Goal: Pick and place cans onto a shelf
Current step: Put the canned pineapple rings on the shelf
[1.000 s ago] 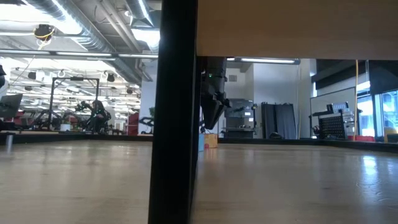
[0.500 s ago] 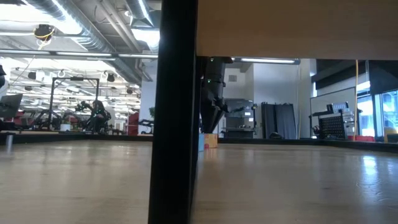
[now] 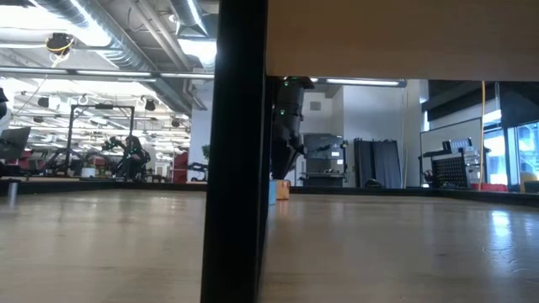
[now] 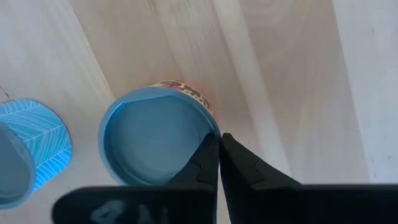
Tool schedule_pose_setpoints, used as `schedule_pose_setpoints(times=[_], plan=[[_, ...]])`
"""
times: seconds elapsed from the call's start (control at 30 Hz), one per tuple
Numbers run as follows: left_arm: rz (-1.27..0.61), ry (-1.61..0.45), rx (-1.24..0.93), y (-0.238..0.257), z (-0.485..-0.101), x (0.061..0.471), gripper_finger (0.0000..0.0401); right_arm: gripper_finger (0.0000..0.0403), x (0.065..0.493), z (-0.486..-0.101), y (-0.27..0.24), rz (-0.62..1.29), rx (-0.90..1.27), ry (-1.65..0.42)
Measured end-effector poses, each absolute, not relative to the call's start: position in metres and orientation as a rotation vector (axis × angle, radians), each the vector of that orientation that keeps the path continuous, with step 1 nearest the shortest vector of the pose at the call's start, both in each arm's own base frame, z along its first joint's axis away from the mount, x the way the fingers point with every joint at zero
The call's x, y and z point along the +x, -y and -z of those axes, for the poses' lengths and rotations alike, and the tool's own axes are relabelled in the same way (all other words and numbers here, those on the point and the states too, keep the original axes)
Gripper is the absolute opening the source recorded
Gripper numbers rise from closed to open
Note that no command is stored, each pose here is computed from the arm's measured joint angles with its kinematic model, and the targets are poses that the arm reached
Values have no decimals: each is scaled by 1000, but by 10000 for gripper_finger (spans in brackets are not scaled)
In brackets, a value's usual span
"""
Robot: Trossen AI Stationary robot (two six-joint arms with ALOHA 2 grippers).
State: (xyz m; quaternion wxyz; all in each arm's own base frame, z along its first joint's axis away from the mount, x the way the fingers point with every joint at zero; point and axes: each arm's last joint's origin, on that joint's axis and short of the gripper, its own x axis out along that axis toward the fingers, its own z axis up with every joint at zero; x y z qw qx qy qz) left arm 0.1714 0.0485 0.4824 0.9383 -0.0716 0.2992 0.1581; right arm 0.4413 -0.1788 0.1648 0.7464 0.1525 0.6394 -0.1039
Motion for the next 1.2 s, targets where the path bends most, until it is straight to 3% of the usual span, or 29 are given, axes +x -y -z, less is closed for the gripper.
schedule_pose_setpoints(times=[0.33, 0.7, 0.93, 1.2], plan=[[-285, -613, -134, -42, -482, 173, 69, 2, 441, -182, 178, 211, 323, -1426], [-267, -617, -128, -39, -482, 174, 69, 1, 431, -272, 151, 181, 242, -1346], [-263, -645, -131, -38, -480, 172, 69, 0, 401, -332, 113, 242, 128, -1373], [-252, -657, -98, -38, -479, 172, 69, 0, 355, -408, 61, 236, 134, -1174]])
